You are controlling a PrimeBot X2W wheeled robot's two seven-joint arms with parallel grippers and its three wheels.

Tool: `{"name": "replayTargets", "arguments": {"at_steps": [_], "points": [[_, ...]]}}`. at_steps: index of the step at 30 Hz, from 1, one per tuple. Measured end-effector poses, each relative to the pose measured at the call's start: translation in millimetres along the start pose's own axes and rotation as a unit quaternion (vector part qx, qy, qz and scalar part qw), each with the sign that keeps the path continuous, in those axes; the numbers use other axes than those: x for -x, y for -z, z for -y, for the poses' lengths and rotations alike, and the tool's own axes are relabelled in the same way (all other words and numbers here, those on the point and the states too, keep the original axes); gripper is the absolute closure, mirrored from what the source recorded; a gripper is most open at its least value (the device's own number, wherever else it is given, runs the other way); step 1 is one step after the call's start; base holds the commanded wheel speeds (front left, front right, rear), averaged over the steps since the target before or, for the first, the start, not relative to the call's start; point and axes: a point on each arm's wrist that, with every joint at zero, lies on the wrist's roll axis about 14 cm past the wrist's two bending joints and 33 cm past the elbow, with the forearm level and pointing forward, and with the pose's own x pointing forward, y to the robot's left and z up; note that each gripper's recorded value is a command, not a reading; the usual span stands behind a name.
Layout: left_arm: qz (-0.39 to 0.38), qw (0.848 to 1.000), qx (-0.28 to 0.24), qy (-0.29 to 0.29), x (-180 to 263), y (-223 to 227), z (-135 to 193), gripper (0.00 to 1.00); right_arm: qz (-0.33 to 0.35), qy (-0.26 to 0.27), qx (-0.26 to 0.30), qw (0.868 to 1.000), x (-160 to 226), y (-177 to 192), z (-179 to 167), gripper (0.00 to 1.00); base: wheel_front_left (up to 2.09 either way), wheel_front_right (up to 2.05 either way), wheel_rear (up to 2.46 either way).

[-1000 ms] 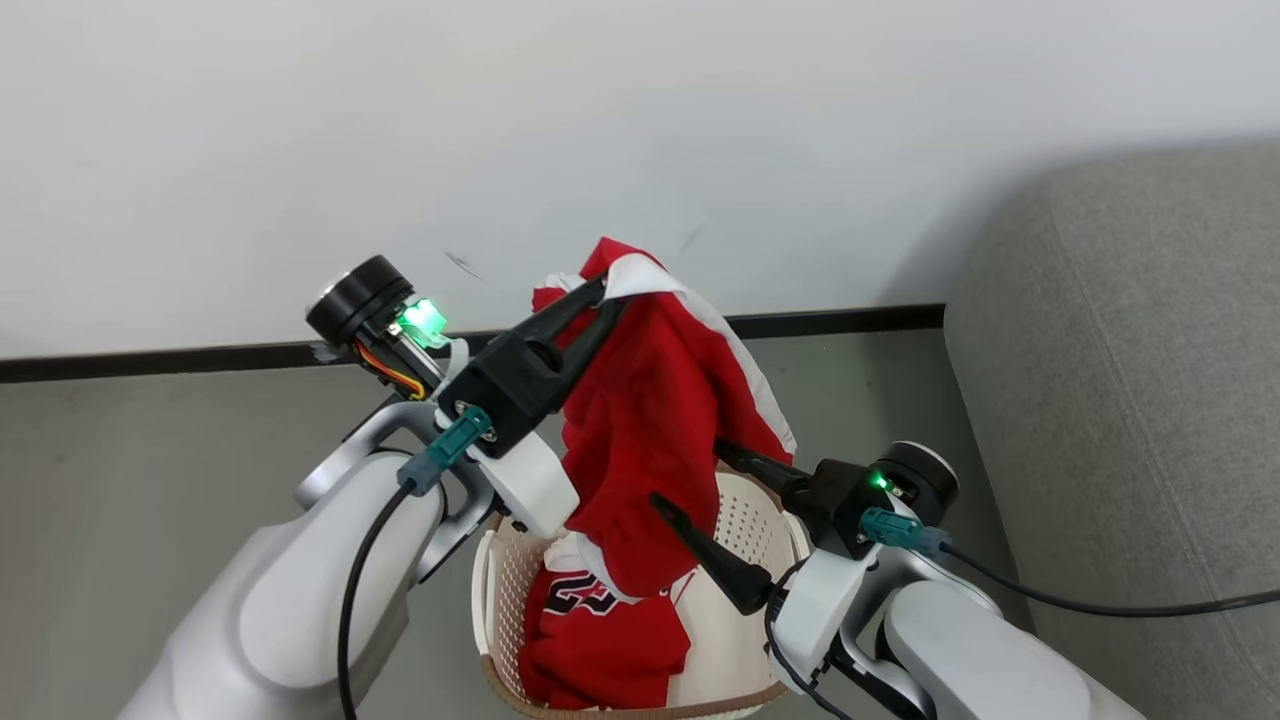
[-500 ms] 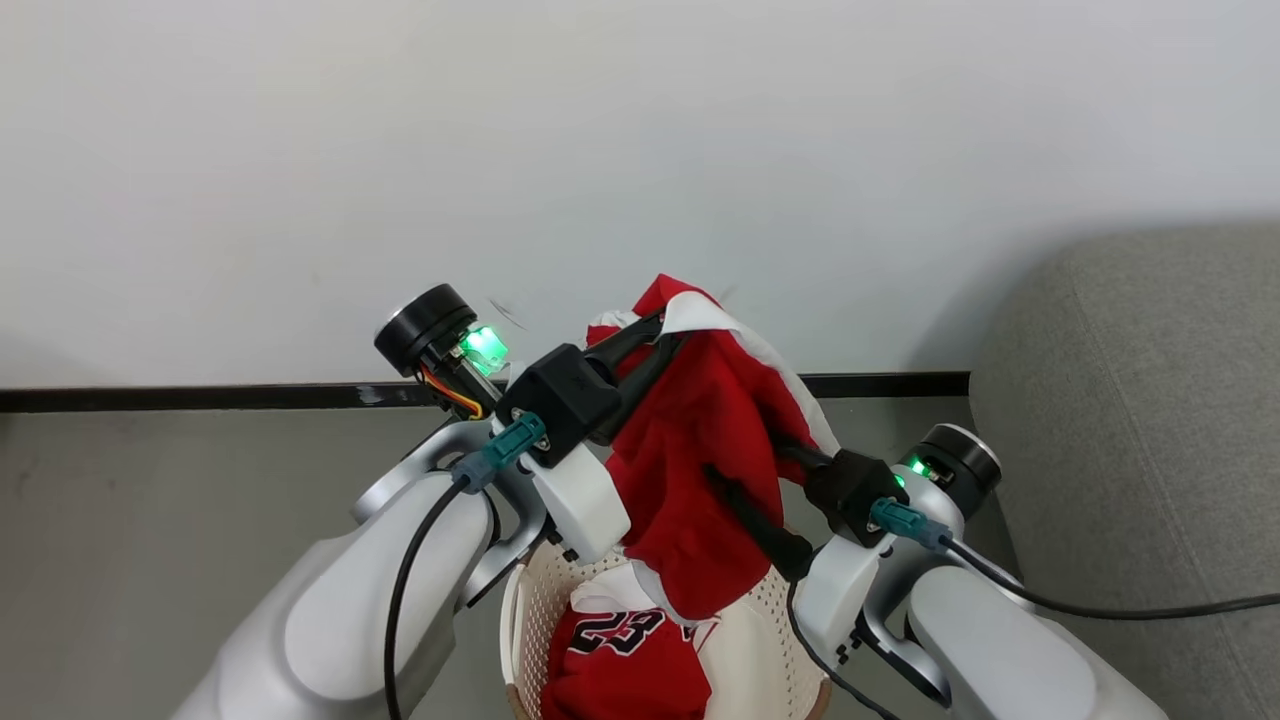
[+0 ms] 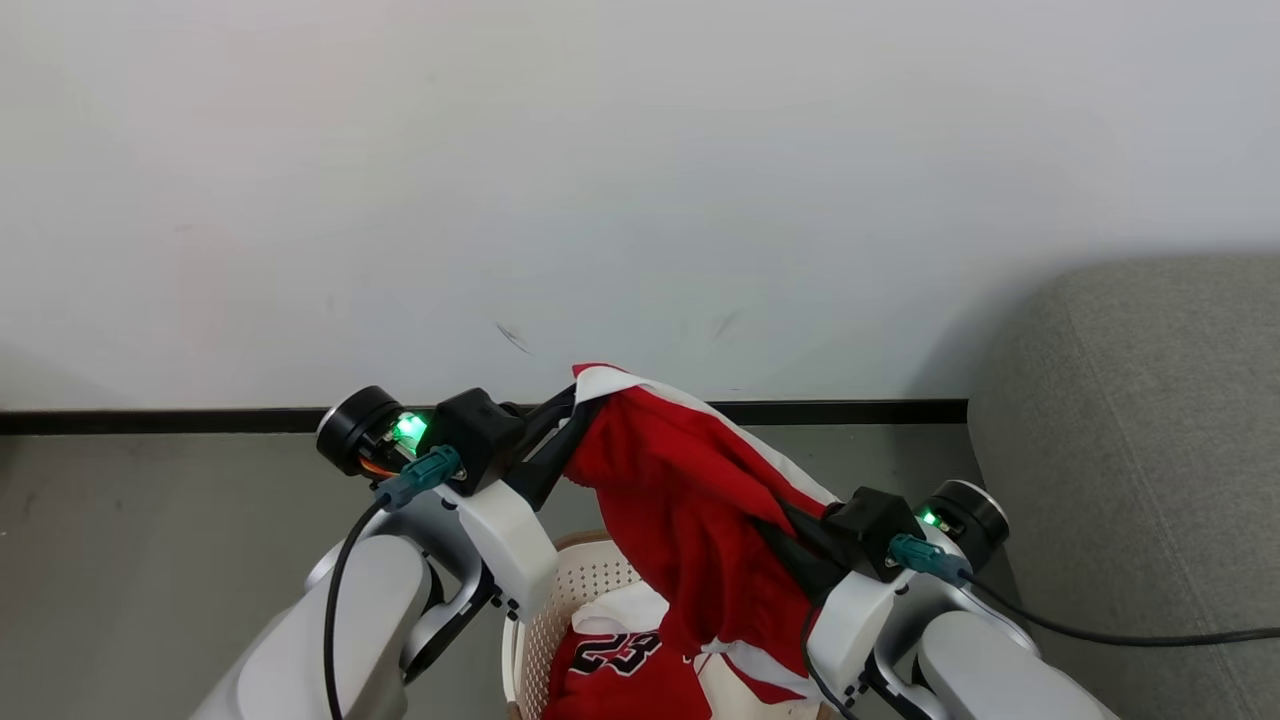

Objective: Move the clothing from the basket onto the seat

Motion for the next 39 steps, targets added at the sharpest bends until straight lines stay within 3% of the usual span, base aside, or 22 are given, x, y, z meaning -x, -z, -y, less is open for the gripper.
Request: {"name": "replayTargets", "arguments": {"at_steps": [8,9,10,11,12,26,39], "points": [[-0.013,1.0,0.025,-0.012,2.7,14.9,-5.2,1.0,0.02,0.034,-0.005,0.999,8.4,-12.5,24.1,1.0,0.0,0.0,0.0],[-0.012,0.999,0.031,-0.013,2.7,16.2,-4.9,0.93,0.023,0.039,-0.005,0.999,9.5,-14.6,27.0,1.0,0.0,0.0,0.0],[-0.012,0.999,0.038,-0.014,2.8,18.0,-4.5,0.67,0.027,0.043,-0.007,0.999,10.6,-16.7,29.7,1.0,0.0,0.0,0.0],[-0.014,0.999,0.042,-0.014,2.6,19.8,-3.5,0.51,0.029,0.047,-0.007,0.998,11.8,-18.4,32.2,1.0,0.0,0.0,0.0],[-0.012,0.999,0.045,-0.014,2.3,20.6,-2.8,0.0,0.032,0.051,-0.007,0.998,13.3,-19.9,35.0,1.0,0.0,0.0,0.0],[-0.001,0.995,0.102,0.002,-1.8,36.5,25.2,0.0,0.038,0.179,0.007,0.983,67.4,-26.4,121.2,1.0,0.0,0.0,0.0],[-0.004,0.989,0.131,0.064,-13.4,48.1,78.8,0.0,0.002,0.317,0.006,0.948,167.6,-4.1,172.7,1.0,0.0,0.0,0.0]]}}
